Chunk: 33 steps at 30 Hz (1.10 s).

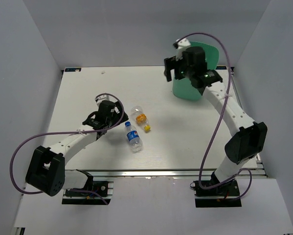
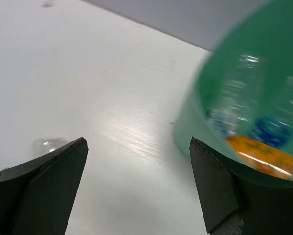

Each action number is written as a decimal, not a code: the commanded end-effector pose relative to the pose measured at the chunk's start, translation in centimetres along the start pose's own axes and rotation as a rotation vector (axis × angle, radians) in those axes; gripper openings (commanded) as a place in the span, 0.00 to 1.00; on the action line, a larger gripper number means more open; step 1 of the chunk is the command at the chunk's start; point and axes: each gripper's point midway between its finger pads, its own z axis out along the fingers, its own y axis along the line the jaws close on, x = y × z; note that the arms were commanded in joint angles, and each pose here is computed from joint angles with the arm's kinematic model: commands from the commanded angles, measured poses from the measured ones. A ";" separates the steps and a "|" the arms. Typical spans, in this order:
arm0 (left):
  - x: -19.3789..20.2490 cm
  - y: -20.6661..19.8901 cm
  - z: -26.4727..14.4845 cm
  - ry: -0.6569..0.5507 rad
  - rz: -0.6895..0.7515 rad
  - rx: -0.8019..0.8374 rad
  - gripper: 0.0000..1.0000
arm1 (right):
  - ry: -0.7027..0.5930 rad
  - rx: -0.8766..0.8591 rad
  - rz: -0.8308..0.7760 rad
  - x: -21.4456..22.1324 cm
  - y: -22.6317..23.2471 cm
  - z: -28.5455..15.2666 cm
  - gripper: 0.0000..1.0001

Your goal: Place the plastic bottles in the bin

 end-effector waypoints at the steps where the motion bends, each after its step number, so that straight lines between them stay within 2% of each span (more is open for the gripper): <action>1: 0.9 -0.3 0.2 0.027 0.015 0.044 0.98 | 0.043 -0.269 -0.157 2.7 8.8 -0.6 0.89; 6: 2.4 -0.5 0.6 0.076 0.035 0.082 0.98 | 0.133 -0.468 -0.077 8.5 16.6 1.9 0.89; 9: 3.6 -0.7 0.6 0.119 0.038 0.112 0.98 | 0.196 -0.484 -0.071 12.0 19.8 4.4 0.89; 13: 4.5 -0.1 0.5 0.140 0.042 0.109 0.98 | 0.321 -0.461 -0.042 17.4 21.8 7.5 0.89; 16: 4.8 0.1 0.5 0.139 0.041 0.114 0.98 | 0.326 -0.387 0.010 19.4 21.3 9.2 0.89; 17: 4.8 0.0 0.5 0.140 0.042 0.119 0.98 | 0.344 -0.351 0.039 20.7 20.9 9.5 0.88; 20: 5.0 -0.5 0.6 0.155 0.047 0.143 0.98 | 0.380 -0.311 0.059 22.5 20.4 10.1 0.75; 21: 5.1 -0.6 0.7 0.160 0.051 0.147 0.98 | 0.384 -0.307 0.057 22.6 20.4 10.1 0.64; 22: 5.2 -0.8 0.7 0.164 0.052 0.159 0.98 | 0.385 -0.307 0.055 22.4 20.3 9.8 0.58; 23: 5.5 -1.1 0.6 0.180 0.053 0.178 0.98 | 0.362 -0.261 0.038 21.8 19.4 9.9 0.44; 25: 5.6 -1.2 0.7 0.190 0.056 0.184 0.98 | 0.288 -0.240 0.016 18.7 18.7 9.2 0.35; 26: 5.6 -1.3 0.8 0.191 0.056 0.185 0.98 | 0.253 -0.212 0.003 17.3 18.1 9.0 0.25; 29: 5.6 -1.5 1.0 0.194 0.056 0.186 0.98 | 0.107 -0.183 -0.054 10.5 16.6 7.1 0.23; 33: 6.1 -1.2 1.1 0.213 0.064 0.174 0.98 | -0.129 -0.022 -0.100 0.7 10.7 4.1 0.24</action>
